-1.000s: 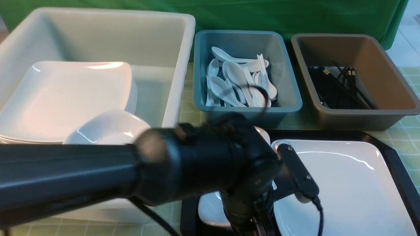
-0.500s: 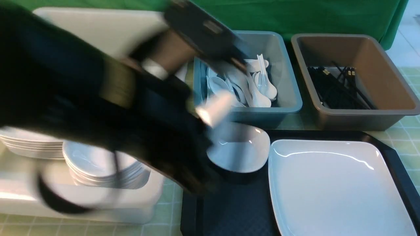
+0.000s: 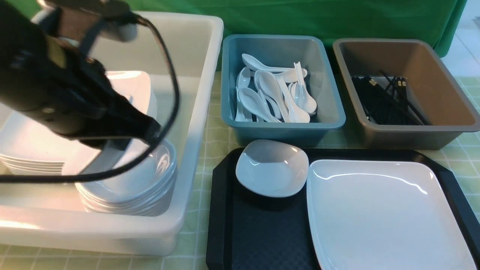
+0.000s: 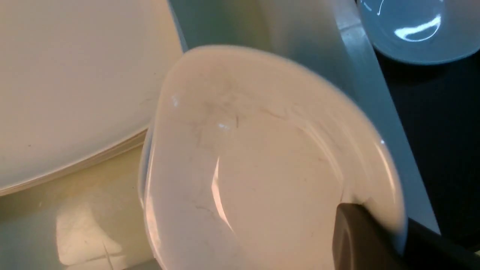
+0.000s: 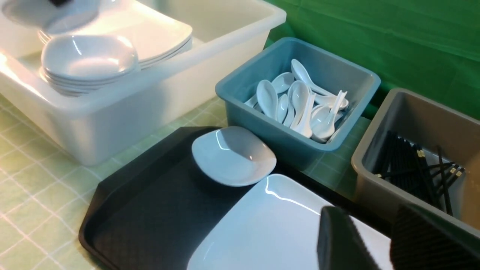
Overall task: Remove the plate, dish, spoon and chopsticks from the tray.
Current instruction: Use the left arm to put the small plate into the large storage box on the left, then use the left arm to grab a small plate from the dinner plate, then use the left arm to put the small plate into the large storage box on the left
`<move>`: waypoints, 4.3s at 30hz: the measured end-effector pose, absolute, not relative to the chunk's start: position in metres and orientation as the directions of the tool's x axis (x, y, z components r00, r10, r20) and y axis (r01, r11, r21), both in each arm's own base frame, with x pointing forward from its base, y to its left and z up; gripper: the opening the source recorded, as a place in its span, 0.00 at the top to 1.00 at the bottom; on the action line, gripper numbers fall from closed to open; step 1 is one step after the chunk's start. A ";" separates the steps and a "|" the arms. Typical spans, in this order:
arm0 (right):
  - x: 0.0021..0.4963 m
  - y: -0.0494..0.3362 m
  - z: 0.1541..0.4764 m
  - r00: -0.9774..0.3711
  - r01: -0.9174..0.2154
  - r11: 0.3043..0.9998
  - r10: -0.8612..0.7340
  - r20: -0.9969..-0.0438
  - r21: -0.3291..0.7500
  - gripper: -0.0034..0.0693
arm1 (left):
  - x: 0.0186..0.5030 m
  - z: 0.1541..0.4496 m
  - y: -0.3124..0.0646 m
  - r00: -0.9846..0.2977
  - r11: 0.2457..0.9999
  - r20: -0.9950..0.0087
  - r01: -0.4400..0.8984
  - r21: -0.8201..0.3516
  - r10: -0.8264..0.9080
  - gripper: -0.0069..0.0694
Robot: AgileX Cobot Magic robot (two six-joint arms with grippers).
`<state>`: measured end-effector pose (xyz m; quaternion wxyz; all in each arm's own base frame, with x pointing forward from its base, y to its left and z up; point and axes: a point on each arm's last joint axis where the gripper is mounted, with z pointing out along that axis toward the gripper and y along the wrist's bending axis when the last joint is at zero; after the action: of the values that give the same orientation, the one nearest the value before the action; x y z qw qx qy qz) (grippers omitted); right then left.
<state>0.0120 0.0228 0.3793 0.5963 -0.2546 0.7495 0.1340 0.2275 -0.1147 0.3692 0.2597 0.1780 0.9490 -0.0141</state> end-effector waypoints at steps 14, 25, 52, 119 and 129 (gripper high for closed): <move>0.022 0.026 0.358 -0.224 -0.547 0.833 -0.244 -0.944 -0.085 0.64 | 0.261 0.328 -0.130 -0.808 0.885 -0.363 0.437 0.161 0.465 0.89; 0.024 0.027 0.357 -0.212 -0.540 0.838 -0.232 -0.949 -0.084 0.63 | 0.256 0.324 -0.138 -0.829 0.888 -0.335 0.457 0.055 0.447 0.66; 0.025 0.027 0.358 -0.205 -0.538 0.839 -0.228 -0.952 -0.085 0.63 | 0.242 0.334 -0.239 -0.633 0.600 -0.424 0.767 -0.228 0.648 0.92; 0.025 0.027 0.358 -0.206 -0.538 0.839 -0.229 -0.952 -0.085 0.62 | 0.284 0.282 -0.335 -0.119 0.233 -0.283 0.880 0.413 0.952 0.90; 0.025 0.027 0.358 -0.204 -0.537 0.839 -0.227 -0.952 -0.085 0.62 | 0.246 0.434 -0.266 -0.300 0.585 -0.567 0.691 0.425 0.767 0.90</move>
<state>0.0247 0.0267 0.3579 0.5792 -0.2502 0.7642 0.1338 0.2463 -0.2656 0.4340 0.3807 0.4528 0.8047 0.0500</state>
